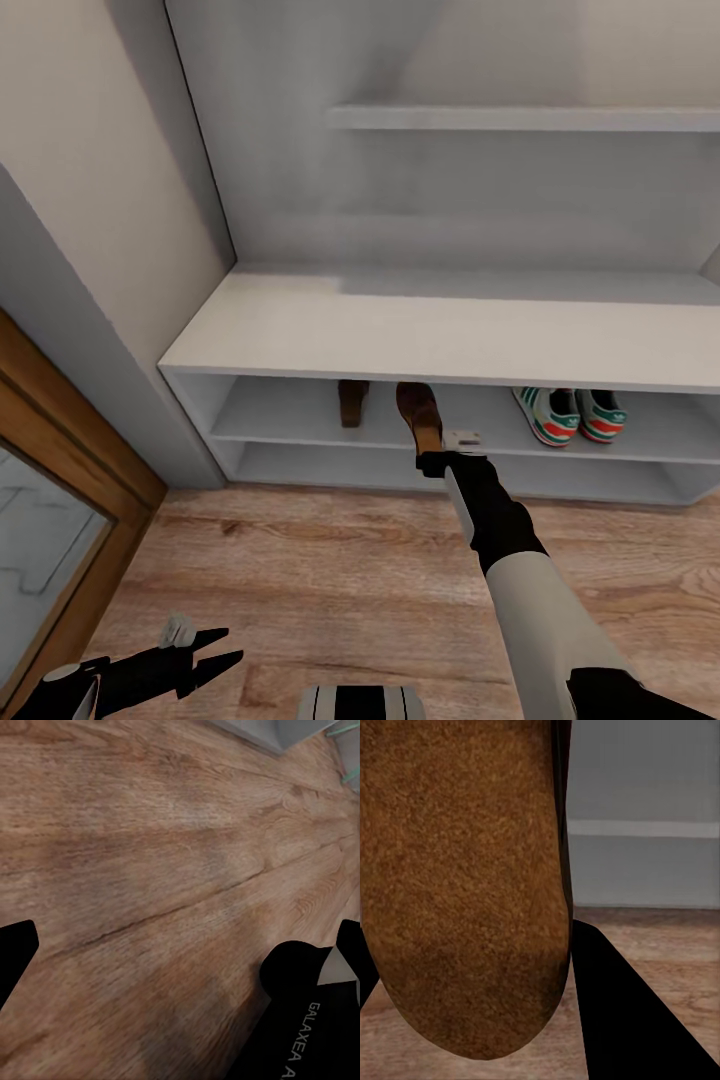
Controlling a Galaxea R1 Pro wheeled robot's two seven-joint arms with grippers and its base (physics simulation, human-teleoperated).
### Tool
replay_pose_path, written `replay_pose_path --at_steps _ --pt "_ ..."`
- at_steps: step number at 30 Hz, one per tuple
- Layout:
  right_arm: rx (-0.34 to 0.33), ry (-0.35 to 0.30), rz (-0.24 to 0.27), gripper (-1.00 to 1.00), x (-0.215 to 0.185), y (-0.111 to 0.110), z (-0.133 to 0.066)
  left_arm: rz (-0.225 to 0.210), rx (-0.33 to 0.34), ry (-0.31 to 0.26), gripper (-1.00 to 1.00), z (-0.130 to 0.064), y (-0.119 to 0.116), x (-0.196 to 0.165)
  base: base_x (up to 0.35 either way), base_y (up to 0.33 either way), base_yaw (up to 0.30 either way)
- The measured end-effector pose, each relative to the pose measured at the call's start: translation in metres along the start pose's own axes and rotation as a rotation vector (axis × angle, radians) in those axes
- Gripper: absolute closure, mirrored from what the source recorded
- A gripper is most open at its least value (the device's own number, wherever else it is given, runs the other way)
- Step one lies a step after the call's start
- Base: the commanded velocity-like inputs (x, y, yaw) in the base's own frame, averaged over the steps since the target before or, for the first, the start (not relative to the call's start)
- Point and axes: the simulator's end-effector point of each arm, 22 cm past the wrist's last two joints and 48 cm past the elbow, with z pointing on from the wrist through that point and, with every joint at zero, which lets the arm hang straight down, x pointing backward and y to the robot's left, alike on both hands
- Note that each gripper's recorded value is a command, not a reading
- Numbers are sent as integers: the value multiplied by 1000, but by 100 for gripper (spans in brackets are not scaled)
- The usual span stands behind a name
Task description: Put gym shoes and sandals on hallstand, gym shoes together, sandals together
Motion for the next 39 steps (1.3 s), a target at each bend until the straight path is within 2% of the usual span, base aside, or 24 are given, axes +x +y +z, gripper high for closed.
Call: replay_pose_path --at_steps 28,39 --pt "0 0 0 100 0 0 0 -1 1 -1 -100 0 0 0 125 94 0" --pt "1 1 -1 100 0 0 0 -1 1 -1 -100 0 0 0 54 14 0"
